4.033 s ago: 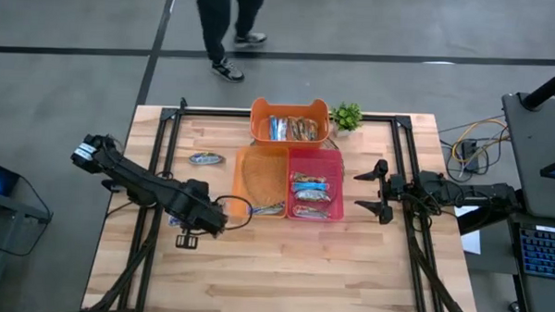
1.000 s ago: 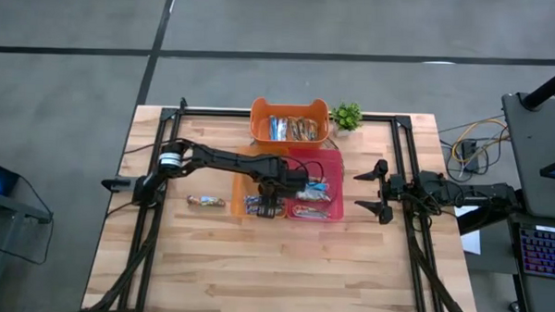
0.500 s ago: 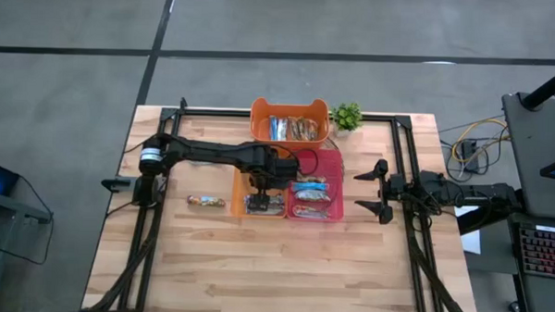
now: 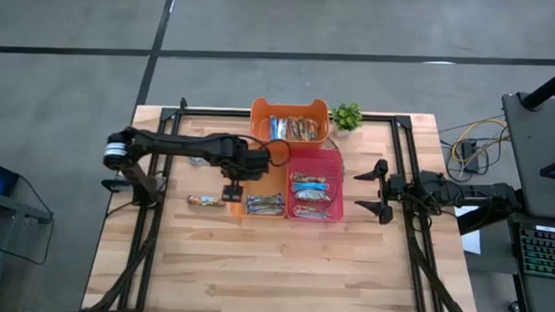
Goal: Pick and place Granola Bars by type
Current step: Put the blue granola bar into the light orange bin
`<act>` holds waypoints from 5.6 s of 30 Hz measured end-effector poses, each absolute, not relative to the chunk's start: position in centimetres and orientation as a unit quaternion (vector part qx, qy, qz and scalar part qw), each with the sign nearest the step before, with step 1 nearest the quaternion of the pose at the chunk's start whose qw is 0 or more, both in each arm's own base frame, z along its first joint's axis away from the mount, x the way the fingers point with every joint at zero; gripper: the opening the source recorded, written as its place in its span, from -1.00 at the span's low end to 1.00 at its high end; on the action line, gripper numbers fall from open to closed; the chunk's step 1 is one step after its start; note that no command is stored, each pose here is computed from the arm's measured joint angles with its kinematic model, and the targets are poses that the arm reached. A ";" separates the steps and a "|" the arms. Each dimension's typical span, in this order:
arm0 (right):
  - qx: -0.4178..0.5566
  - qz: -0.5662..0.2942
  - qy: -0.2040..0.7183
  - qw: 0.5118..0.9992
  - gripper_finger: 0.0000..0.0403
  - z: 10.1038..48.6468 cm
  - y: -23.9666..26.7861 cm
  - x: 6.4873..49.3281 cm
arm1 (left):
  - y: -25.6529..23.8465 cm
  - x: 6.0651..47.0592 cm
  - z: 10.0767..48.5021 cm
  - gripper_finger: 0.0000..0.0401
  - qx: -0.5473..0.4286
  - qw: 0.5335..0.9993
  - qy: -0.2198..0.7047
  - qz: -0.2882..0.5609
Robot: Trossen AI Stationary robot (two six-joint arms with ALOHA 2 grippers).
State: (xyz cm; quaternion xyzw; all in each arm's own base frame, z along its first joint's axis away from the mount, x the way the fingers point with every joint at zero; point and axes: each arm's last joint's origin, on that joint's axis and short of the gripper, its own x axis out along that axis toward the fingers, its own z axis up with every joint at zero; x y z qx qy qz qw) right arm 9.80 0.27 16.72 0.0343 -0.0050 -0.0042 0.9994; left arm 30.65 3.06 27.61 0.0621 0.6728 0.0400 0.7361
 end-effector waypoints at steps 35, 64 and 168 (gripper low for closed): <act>0.036 -0.004 -0.005 0.999 0.78 16.7 0.3 9.8 | 16.4 20.5 27.5 0.50 0.028 0.755 0.649 0.088; 0.034 -0.004 -0.005 0.999 0.78 16.7 0.3 9.8 | 19.2 20.6 18.9 0.50 -0.029 0.703 0.707 0.074; 0.035 -0.004 -0.005 0.999 0.78 16.7 0.3 9.8 | 0.6 37.1 30.1 -0.99 0.047 0.748 0.662 0.020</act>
